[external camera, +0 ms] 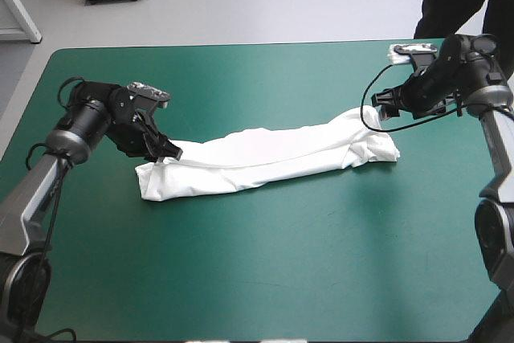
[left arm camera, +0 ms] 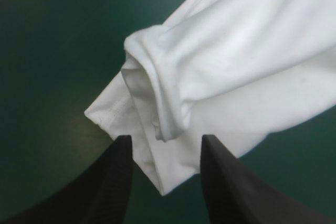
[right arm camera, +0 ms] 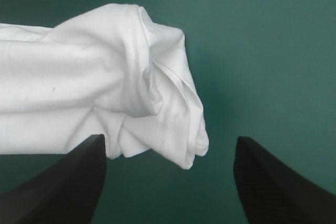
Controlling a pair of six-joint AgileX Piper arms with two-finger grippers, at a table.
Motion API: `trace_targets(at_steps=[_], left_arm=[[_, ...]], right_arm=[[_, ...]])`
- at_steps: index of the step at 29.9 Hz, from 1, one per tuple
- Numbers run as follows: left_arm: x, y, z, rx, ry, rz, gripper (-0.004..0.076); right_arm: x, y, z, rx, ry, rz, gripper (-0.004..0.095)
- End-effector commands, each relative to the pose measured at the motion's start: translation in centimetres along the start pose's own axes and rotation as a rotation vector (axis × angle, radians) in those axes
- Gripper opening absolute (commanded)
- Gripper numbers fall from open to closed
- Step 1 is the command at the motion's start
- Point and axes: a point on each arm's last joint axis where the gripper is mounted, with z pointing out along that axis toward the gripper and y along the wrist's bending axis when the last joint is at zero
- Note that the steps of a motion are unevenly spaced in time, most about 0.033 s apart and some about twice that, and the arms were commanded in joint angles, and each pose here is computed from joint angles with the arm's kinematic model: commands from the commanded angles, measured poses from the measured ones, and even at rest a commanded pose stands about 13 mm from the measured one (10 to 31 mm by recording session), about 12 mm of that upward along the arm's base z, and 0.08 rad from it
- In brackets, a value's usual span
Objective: Fold the cloth
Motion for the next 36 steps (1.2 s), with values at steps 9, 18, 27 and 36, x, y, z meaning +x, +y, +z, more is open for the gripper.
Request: trace_targets(at_steps=[9, 18, 27, 36], left_arm=[[-0.4, -4.5, -10.2, 0.386, -0.439, -0.011, 0.0281], [-3.1, -6.7, -7.3, 0.446, -0.476, 0.071, -0.0022], [-6.5, -9.2, -0.2, 0.533, -0.375, 0.085, -0.0022], [-11.9, -12.2, 2.2, 0.609, -0.351, 0.173, -0.0022]], right_arm=[[5.1, 1.6, -10.3, 0.067, -0.191, -0.027, 0.0583], [10.8, 1.7, -12.9, 0.186, -0.229, -0.06, -0.0022], [10.8, 1.6, -12.7, 0.199, -0.28, -0.048, -0.0017], [9.4, 0.9, -10.1, 0.203, -0.225, -0.048, -0.0016]])
